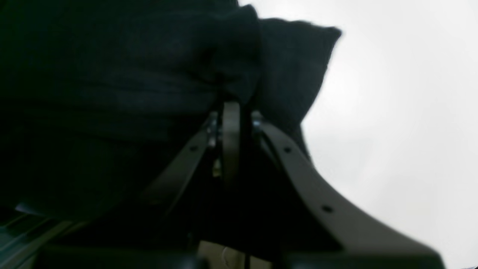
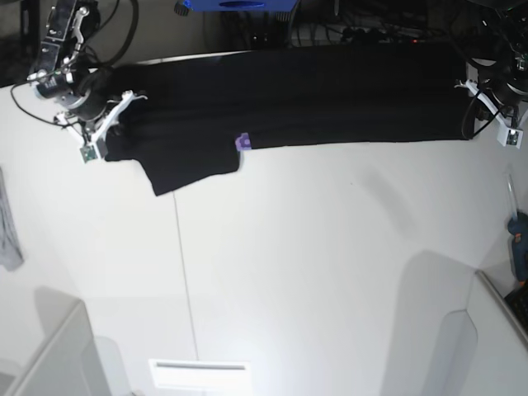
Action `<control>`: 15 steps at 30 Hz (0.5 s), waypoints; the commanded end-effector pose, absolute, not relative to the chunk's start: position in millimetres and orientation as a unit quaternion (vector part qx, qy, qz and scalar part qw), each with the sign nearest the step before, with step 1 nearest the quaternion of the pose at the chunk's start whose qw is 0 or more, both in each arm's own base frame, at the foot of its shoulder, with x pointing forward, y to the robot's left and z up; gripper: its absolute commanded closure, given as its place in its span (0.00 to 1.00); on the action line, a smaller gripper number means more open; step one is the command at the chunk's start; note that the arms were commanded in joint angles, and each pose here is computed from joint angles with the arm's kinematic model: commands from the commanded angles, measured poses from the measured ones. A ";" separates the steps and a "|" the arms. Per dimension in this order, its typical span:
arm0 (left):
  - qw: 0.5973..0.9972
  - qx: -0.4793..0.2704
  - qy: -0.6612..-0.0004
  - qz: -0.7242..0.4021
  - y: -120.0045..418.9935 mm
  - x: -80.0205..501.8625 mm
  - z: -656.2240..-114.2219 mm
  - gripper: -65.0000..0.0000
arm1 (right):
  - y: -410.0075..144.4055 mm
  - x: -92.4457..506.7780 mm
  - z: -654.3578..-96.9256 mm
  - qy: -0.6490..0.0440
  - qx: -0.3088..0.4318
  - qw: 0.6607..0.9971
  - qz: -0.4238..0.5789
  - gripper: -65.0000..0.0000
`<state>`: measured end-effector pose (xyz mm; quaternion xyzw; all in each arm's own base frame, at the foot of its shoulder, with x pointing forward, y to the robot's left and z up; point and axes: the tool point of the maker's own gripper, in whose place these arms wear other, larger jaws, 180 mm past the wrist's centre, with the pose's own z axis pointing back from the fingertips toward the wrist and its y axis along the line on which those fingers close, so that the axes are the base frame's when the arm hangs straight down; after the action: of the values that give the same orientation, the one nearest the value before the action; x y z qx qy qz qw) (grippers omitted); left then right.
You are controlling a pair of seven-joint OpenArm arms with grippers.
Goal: Fold the T-shirt properly
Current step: 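Drag the folded shirt edge with both grippers toward the robot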
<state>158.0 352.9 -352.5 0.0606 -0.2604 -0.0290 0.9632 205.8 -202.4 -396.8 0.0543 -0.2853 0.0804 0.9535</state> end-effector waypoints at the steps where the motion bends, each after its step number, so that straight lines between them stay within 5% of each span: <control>1: 0.959 0.074 -0.270 -0.040 358.4 162.5 -342.9 1.00 | -204.4 209.0 -389.0 -0.300 0.050 0.949 0.082 1.00; 15: 0.966 0.070 -0.247 -0.040 357.9 147.5 -351.8 1.00 | -204.7 205.3 -391.4 -0.295 0.048 0.951 0.080 1.00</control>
<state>143.8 351.9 -360.2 0.0580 -0.2395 -0.0310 0.9687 198.3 -200.1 -400.6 0.0563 -0.2776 0.0780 0.9559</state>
